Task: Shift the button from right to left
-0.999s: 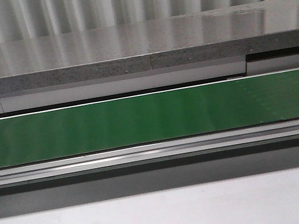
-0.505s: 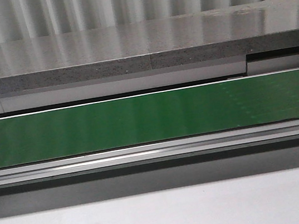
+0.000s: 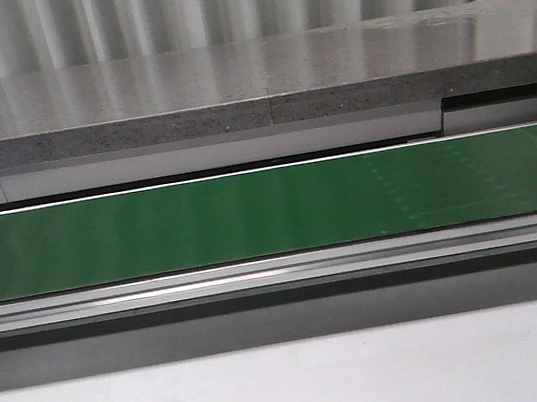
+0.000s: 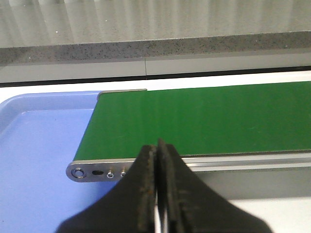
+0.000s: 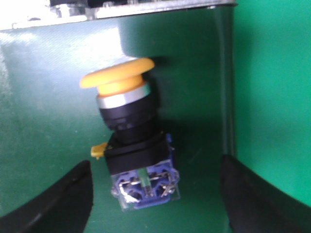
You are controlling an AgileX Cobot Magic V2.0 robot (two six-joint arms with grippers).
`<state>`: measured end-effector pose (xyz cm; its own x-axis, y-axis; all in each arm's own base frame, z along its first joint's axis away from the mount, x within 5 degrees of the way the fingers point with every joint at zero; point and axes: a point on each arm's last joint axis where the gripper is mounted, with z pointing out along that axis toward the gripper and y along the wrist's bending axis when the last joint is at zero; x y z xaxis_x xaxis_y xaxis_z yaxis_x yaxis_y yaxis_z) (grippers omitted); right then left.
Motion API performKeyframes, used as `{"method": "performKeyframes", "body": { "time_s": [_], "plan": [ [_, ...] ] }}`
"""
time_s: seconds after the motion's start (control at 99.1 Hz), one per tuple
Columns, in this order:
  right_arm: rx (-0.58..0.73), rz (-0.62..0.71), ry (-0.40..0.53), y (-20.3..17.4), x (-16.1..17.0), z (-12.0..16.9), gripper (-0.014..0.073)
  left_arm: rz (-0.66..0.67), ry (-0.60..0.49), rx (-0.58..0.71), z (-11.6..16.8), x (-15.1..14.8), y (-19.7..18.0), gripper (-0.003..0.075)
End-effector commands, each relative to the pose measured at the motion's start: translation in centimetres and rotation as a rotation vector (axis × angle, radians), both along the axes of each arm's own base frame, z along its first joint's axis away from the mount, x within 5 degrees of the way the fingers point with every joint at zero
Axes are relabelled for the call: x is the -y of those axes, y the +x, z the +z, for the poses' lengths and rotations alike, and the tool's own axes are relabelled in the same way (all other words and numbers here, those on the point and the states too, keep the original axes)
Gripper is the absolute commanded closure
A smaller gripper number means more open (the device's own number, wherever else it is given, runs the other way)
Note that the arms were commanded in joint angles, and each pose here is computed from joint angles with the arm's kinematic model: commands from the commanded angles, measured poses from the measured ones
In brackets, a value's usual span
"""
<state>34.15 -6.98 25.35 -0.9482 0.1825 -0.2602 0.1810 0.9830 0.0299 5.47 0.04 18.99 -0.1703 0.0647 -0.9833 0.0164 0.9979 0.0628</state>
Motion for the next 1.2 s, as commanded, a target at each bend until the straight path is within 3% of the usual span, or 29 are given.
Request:
{"method": "performKeyframes", "body": {
  "time_s": [0.0,0.121,0.242,0.485,0.818,1.191],
  "plan": [
    [0.118,0.004,-0.003,-0.3,-0.3,2.9,0.0009,-0.008,-0.019,0.088,0.0,0.1,0.0,0.0740],
    [0.188,0.019,0.007,-0.9,-1.0,4.7,0.0086,-0.008,-0.019,0.088,0.0,0.1,0.0,0.0740],
    [0.249,0.111,-0.022,-1.8,-2.6,6.7,0.0232,-0.008,-0.019,0.088,0.0,0.1,0.0,0.0740],
    [0.339,0.234,-0.029,-4.0,-6.2,10.1,0.0669,-0.008,-0.019,0.088,0.0,0.1,0.0,0.0740],
    [0.452,0.329,-0.008,-9.0,-9.3,10.8,0.0662,-0.008,-0.019,0.088,0.0,0.1,0.0,0.0740],
    [0.628,0.317,-0.027,-16.6,-8.9,8.9,0.0662,-0.008,-0.019,0.088,0.0,0.1,0.0,0.0740]
  ]
}}
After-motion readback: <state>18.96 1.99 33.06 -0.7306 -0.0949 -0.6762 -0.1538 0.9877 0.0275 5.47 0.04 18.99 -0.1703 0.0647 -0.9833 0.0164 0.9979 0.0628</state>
